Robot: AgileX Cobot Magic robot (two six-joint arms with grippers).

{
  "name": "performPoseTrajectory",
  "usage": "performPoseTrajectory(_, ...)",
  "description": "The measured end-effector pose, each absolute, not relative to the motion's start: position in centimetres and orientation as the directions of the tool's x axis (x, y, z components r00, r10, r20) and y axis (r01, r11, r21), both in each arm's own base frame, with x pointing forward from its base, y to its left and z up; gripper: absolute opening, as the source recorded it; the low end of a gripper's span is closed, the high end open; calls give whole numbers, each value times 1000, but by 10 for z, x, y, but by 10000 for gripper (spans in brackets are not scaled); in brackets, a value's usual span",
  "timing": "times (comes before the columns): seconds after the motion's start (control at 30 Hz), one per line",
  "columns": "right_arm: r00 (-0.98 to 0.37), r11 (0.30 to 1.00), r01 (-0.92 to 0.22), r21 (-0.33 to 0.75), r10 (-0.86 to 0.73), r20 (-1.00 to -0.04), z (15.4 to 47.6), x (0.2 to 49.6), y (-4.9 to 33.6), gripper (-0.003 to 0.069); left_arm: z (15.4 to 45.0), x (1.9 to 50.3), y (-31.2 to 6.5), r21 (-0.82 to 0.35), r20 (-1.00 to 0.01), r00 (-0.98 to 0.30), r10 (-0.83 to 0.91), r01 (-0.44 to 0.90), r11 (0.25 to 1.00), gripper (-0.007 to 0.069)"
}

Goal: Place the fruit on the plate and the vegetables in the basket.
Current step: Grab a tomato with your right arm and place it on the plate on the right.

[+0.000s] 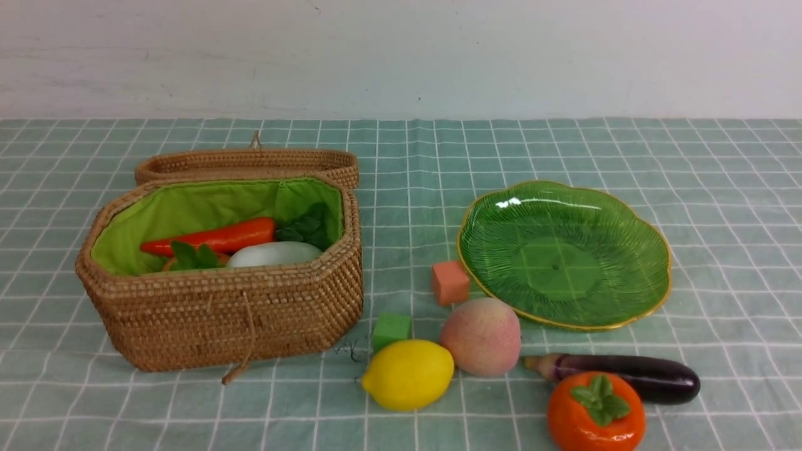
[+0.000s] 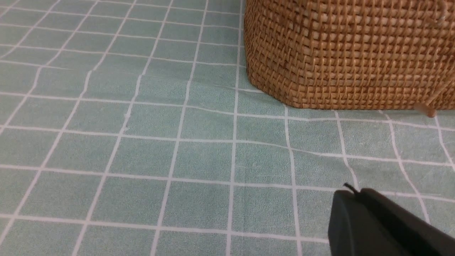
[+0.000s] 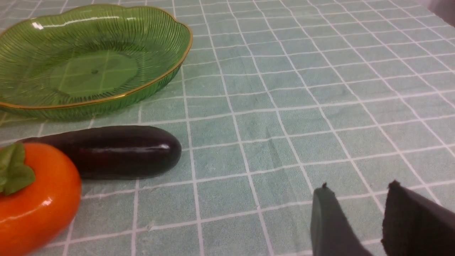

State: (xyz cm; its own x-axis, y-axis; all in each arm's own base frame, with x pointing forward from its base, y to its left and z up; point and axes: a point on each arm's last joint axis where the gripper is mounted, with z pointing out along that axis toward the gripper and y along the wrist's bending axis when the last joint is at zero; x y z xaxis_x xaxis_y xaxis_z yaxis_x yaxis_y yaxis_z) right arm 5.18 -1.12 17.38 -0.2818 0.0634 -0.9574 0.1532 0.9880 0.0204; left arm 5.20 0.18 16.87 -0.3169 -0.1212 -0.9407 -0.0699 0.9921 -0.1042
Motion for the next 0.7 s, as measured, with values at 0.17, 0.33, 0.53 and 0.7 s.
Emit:
performPoseTrajectory(0.17, -282, 988, 153, 20, 63, -957, 174, 52, -11, 242, 168, 52, 2, -116, -939, -316, -134, -74, 990, -2)
performPoseTrajectory(0.33, -282, 988, 153, 20, 63, -957, 174, 52, -11, 242, 168, 52, 2, -116, -939, -316, -134, -74, 990, 1)
performPoseTrajectory(0.53, -282, 988, 153, 20, 63, -957, 174, 52, -11, 242, 169, 52, 2, -116, -940, -315, -134, -74, 990, 8)
performPoseTrajectory(0.7, -281, 988, 153, 20, 63, -958, 174, 52, -11, 242, 169, 52, 2, -116, -940, -315, -134, -74, 990, 12)
